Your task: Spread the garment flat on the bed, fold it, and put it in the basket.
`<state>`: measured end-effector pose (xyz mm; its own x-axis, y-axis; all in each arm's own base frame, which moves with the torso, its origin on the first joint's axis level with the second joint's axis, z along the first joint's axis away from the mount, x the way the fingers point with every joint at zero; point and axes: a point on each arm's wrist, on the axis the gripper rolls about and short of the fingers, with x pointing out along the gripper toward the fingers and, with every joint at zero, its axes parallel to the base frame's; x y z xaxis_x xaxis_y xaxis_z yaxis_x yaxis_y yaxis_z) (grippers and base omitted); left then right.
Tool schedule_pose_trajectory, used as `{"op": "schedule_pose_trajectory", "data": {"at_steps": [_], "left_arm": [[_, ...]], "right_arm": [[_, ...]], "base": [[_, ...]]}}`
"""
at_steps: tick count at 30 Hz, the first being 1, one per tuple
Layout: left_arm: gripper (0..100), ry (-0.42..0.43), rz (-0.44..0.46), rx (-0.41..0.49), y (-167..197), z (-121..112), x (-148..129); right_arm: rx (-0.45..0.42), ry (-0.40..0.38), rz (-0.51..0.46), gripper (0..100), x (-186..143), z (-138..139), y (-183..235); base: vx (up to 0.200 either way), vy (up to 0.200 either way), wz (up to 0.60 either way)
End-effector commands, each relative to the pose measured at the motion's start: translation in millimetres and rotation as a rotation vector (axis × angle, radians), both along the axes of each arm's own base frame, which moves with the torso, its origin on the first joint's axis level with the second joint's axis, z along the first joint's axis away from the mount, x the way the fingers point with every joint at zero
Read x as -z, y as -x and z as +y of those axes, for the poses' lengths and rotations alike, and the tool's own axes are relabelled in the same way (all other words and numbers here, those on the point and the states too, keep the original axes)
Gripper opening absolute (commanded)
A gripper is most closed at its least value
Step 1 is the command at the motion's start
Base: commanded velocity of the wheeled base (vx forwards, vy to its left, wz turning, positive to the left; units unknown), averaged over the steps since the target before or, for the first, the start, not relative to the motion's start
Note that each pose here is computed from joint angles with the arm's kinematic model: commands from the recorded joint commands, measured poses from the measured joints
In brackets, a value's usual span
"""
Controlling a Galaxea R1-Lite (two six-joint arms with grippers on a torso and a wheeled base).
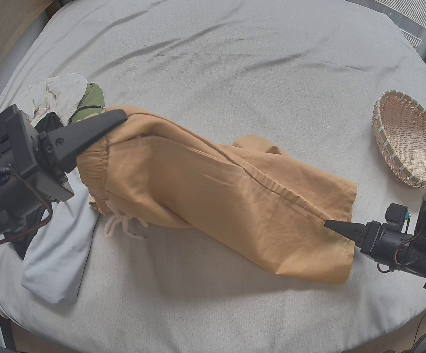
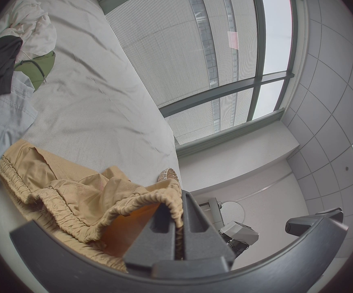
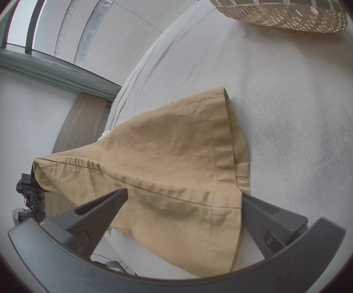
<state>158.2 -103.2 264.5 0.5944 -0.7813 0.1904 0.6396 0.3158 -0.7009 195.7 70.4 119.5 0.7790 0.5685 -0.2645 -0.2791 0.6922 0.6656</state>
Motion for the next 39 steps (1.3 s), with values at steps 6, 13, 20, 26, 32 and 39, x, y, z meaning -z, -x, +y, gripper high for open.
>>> {"op": "schedule_pose_trajectory", "data": {"at_steps": [6,13,20,26,32,39], "left_arm": [[0,-0.003,0.005,0.001,1,0,2],[0,-0.007,0.01,0.0,1,1,4],[0,-0.01,0.016,0.0,1,0,6],[0,-0.013,0.02,0.0,0,0,7],[0,-0.014,0.022,0.0,1,1,8],[0,-0.015,0.024,0.0,0,0,8]], "right_arm": [[0.001,-0.036,-0.061,100,-3,3,-6],[-0.026,-0.059,-0.115,100,-9,8,-4],[-0.085,-0.105,-0.163,100,-10,17,7],[-0.081,-0.115,-0.185,100,-10,18,5],[-0.082,-0.113,-0.181,100,-9,18,4],[-0.083,-0.12,-0.196,100,-11,19,4]], "base": [[0.0,0.0,0.0],[0.0,0.0,0.0],[0.0,0.0,0.0],[0.0,0.0,0.0],[0.0,0.0,0.0],[0.0,0.0,0.0]]}}
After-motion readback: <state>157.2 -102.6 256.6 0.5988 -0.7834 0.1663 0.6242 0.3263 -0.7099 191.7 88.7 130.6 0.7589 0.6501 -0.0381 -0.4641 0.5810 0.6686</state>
